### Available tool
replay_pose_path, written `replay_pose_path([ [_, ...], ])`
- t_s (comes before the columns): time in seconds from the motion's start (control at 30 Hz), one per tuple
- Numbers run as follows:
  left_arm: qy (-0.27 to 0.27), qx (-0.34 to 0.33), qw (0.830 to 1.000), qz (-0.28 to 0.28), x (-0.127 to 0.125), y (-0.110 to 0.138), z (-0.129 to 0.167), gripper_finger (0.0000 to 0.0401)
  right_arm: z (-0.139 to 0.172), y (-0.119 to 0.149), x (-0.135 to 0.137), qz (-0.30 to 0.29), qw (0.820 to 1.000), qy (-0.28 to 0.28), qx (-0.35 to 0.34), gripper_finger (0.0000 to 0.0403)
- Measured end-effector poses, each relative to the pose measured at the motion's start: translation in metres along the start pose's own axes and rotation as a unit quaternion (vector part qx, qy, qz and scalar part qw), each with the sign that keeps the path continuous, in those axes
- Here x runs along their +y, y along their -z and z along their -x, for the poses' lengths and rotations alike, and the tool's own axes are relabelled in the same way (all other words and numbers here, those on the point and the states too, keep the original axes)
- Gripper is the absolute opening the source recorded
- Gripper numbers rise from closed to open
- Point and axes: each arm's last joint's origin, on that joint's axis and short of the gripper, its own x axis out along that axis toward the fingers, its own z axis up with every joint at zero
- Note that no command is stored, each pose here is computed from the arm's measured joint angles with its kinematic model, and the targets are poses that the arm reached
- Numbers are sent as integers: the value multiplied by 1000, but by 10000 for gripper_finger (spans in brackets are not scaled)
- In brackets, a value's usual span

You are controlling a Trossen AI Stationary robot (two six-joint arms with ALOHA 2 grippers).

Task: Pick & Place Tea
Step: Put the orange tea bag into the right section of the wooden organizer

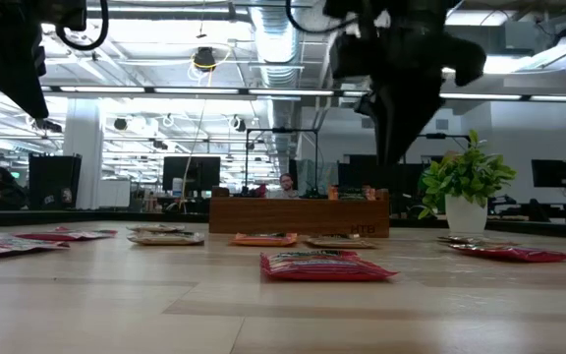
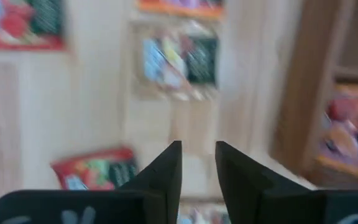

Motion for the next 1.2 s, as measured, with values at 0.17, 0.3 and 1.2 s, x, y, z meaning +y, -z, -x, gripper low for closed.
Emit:
replay_pose_path([
  [0.17,3,-12,1000,-3,-1,-1,0,0,2,-16,21,34,995,-17,-87,69],
  [0.3,5,-14,1000,-8,-2,-1,0,0,3,-29,30,63,986,-32,-151,66],
  [1.2,-15,-42,999,-25,1,-3,0,0,-36,-77,-28,3,990,-27,-137,66],
])
